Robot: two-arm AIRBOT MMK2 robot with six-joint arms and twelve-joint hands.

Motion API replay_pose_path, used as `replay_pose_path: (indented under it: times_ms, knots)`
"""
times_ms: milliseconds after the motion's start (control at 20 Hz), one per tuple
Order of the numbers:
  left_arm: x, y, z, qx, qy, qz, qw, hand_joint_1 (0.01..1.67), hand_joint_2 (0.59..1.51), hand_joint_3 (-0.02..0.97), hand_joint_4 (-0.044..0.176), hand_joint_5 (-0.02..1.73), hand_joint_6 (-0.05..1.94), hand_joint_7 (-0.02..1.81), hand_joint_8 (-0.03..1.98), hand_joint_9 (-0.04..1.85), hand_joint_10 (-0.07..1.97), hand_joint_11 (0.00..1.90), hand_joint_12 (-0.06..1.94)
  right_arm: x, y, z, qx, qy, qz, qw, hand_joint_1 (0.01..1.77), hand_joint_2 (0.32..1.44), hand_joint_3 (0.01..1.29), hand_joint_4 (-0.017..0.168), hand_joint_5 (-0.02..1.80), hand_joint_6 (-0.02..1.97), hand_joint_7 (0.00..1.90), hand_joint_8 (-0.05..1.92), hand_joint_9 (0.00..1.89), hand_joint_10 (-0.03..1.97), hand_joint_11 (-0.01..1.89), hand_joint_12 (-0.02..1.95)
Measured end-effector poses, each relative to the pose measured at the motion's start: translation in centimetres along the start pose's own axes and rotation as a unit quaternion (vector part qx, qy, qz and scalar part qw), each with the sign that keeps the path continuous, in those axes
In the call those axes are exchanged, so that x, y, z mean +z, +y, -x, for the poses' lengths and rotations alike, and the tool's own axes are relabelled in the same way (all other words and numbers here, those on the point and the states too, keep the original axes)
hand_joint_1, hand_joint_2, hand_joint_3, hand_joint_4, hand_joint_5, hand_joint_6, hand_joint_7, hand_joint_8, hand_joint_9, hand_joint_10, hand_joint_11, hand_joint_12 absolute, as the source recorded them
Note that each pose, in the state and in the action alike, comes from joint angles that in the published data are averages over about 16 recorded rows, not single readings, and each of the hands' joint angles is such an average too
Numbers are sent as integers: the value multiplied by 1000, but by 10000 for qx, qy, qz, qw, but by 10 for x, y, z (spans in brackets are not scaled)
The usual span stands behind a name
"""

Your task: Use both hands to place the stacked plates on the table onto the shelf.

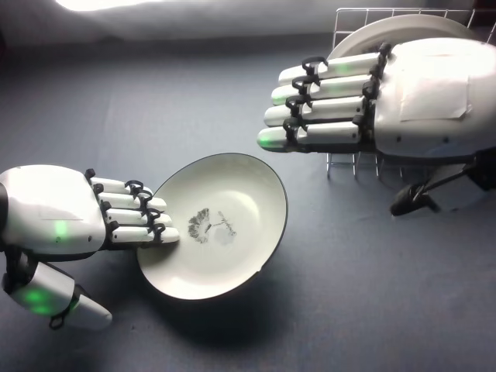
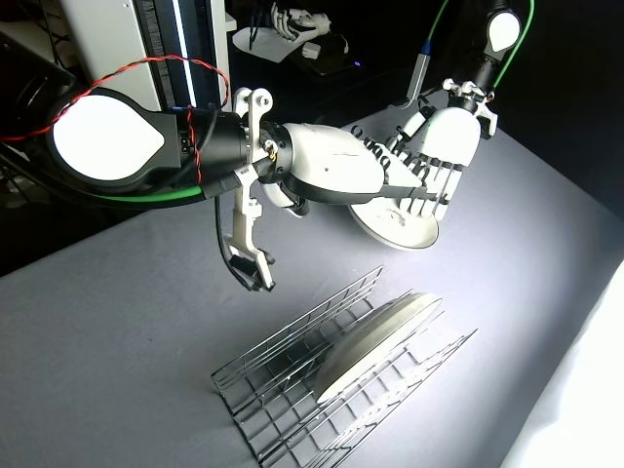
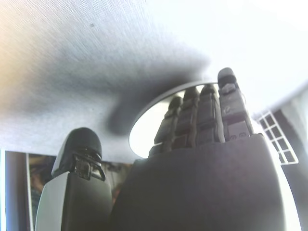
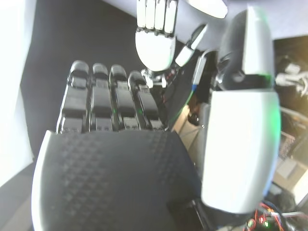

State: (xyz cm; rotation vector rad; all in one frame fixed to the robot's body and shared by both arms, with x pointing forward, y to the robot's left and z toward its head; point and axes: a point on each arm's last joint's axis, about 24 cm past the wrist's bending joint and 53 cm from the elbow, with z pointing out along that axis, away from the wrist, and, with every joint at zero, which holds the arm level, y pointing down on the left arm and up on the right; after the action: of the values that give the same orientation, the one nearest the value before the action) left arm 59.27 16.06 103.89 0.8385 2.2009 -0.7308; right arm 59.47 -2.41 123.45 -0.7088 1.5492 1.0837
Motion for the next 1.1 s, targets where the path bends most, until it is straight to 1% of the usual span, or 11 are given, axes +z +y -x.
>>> replay_pose_path:
  times_ms: [300,550,800,1100]
  knots:
    - [-1,2,-13,-181,103,63,9998,12,1223,14,-12,-17,-48,-10,-10,-26,-48,28,28,14,10,-27,69,289,68,9995,1271,906,14,4,20,9,21,11,21,2,20,16]
    - [-1,3,-21,-326,161,79,9993,14,1224,14,-12,-20,-50,-12,-16,-27,-51,28,28,30,17,-51,199,513,110,9984,1392,937,13,4,21,9,22,11,21,2,21,16]
    - [-1,4,-26,-420,200,82,9989,17,1224,14,-12,-20,-52,-12,-21,-27,-54,29,29,51,18,-74,298,704,125,9970,1453,962,13,4,20,8,21,11,20,2,21,16]
    - [-1,4,-28,-446,215,78,9987,19,1225,14,-12,-20,-52,-13,-24,-28,-56,29,29,80,13,-93,353,828,101,9959,1460,978,13,4,19,9,21,11,20,2,21,16]
